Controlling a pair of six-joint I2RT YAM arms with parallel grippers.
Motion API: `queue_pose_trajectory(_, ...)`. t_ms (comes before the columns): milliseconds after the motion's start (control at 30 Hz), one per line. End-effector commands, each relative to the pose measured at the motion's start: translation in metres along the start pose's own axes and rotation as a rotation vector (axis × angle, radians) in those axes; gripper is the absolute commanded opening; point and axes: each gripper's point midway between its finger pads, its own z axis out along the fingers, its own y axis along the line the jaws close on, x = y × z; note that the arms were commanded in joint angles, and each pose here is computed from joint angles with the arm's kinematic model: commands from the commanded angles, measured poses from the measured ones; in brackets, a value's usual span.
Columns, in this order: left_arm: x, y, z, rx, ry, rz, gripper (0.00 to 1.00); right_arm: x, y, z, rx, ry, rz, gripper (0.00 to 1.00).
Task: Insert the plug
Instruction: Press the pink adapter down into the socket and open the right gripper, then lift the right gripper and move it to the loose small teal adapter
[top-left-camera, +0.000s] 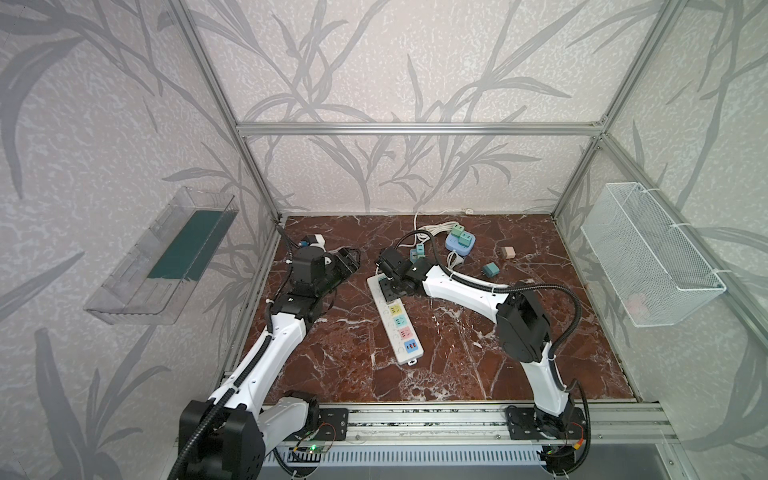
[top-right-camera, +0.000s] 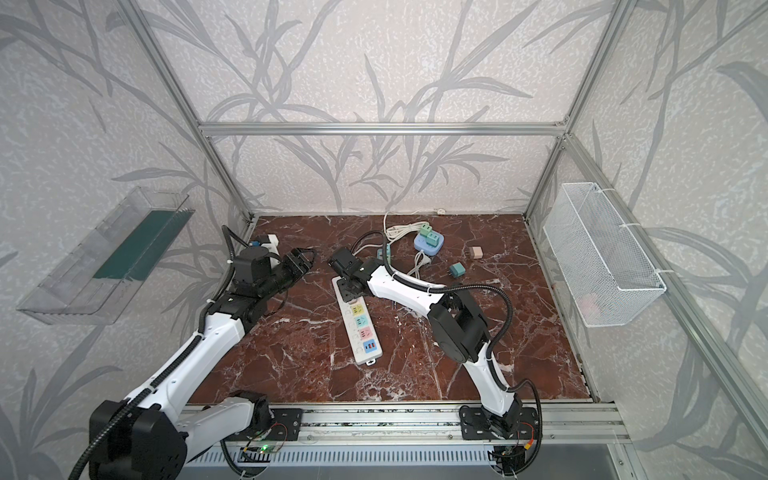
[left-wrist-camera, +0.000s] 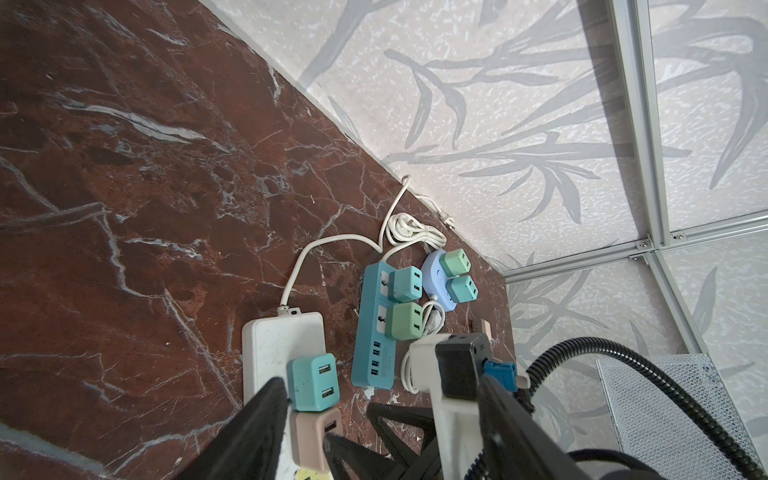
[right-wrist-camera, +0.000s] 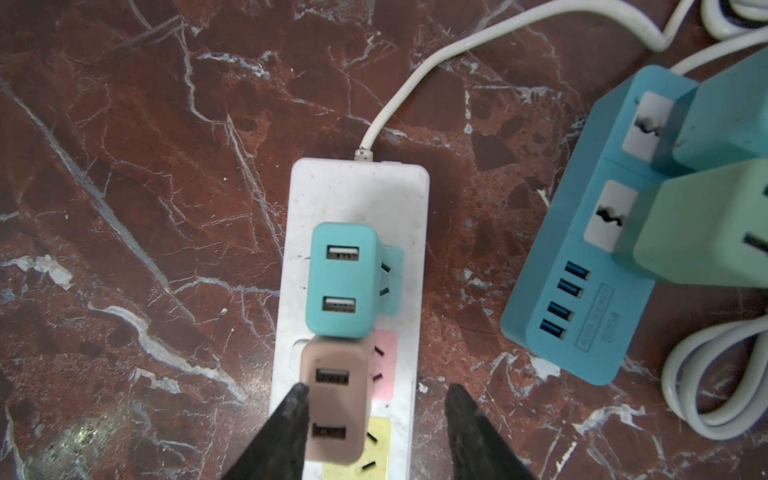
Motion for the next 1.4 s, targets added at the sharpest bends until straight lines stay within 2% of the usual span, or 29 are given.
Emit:
queue_pose_trajectory(0, -0.001, 0.002, 0.002, 0.007, -0.002, -0.018, 0.73, -0.016, -0.004, -0.016, -0.003, -0.041, -0.005, 0.53)
queue_pose_trajectory(167, -0.001, 0.002, 0.002, 0.016, 0.000, -0.024, 0.73, -0.003, -0.016, 0.005, 0.044, 0.002, -0.041, 0.53)
queue_pose_trajectory(300, -0.002, 0.000, 0.002, 0.030, -0.004, -0.030, 0.73, 0.019, -0.014, 0.018, 0.013, 0.064, -0.043, 0.52)
queue_pose_trajectory(700, -0.005, -0.013, 0.000, 0.105, -0.007, -0.041, 0.73, 0.049, -0.024, 0.025, 0.047, 0.137, -0.019, 0.50)
queue_pose_trajectory(900, -0.008, -0.018, -0.006, 0.130, -0.028, -0.028, 0.73, 0.030, -0.016, 0.006, 0.010, 0.096, -0.006, 0.51)
queue_pose_trajectory(1133, -0.007, -0.023, -0.005, 0.164, -0.018, -0.030, 0.74, -0.022, -0.005, -0.039, -0.060, -0.040, 0.040, 0.58)
queue_pose_trajectory(1200, -0.007, -0.025, -0.005, 0.172, -0.016, -0.033, 0.74, -0.034, -0.008, -0.053, -0.045, -0.085, 0.034, 0.59)
queue_pose_trajectory(1367, -0.003, -0.030, -0.002, 0.210, 0.010, -0.040, 0.74, -0.044, -0.041, -0.086, 0.090, -0.221, 0.056, 0.60)
